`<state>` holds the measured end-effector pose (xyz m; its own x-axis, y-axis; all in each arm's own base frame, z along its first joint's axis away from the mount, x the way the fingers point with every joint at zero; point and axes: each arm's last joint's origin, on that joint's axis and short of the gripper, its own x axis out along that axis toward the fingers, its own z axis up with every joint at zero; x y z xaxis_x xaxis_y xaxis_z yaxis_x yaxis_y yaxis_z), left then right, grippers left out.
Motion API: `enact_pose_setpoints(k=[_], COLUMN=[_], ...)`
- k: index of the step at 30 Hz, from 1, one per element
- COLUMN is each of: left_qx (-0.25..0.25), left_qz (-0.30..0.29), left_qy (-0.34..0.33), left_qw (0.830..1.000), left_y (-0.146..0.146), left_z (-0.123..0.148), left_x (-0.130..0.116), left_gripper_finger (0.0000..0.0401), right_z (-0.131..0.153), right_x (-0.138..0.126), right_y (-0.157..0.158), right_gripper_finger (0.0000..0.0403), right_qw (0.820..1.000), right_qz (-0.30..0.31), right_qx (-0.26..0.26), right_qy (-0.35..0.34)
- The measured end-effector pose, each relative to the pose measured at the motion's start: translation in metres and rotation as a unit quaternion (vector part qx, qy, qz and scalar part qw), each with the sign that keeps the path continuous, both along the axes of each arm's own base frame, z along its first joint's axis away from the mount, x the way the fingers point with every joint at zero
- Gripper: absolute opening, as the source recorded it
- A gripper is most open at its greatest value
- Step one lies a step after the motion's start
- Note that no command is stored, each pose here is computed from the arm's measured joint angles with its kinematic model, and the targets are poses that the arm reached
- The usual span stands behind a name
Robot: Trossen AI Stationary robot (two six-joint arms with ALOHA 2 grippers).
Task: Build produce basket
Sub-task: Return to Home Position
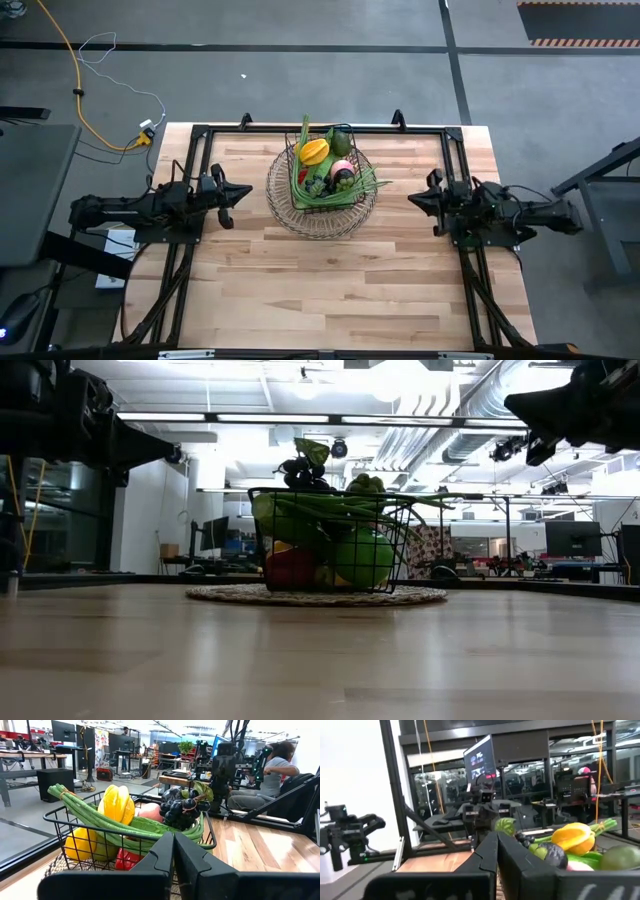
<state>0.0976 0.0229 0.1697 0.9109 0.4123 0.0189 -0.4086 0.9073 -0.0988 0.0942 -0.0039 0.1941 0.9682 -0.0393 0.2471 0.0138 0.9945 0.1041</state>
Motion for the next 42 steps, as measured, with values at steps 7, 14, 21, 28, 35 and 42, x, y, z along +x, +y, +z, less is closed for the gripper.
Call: enact_pose_setpoints(k=[7, 14, 21, 28, 35, 42], left_qx=[0.000, 0.000, 0.000, 0.000, 0.000, 0.000], left_qz=[0.000, 0.000, 0.000, 0.000, 0.000, 0.000], left_qy=[0.001, 0.001, 0.001, 0.001, 0.001, 0.001], left_qw=[1.000, 1.000, 1.000, 1.000, 1.000, 1.000], left_y=[0.000, 0.000, 0.000, 0.000, 0.000, 0.000], left_z=[0.000, 0.000, 0.000, 0.000, 0.000, 0.000], left_x=[0.000, 0.000, 0.000, 0.000, 0.000, 0.000], left_gripper_finger=[0.0003, 0.0003, 0.0003, 0.0003, 0.0003, 0.0003], right_z=[-0.005, -0.026, -0.027, -0.027, -0.027, -0.027], right_x=[0.002, 0.005, 0.005, 0.005, 0.005, 0.005], right_y=[0.006, 0.009, 0.010, 0.010, 0.010, 0.010], right_gripper_finger=[0.0000, 0.0000, 0.0000, 0.0000, 0.0000, 0.0000], right_qw=[1.000, 0.993, 0.990, 0.992, 0.992, 0.992], right_qz=[0.010, -0.009, -0.005, 0.000, 0.008, 0.009], right_qx=[0.005, -0.011, -0.060, -0.025, 0.035, 0.042], right_qy=[0.008, 0.118, 0.124, 0.123, 0.121, 0.121])
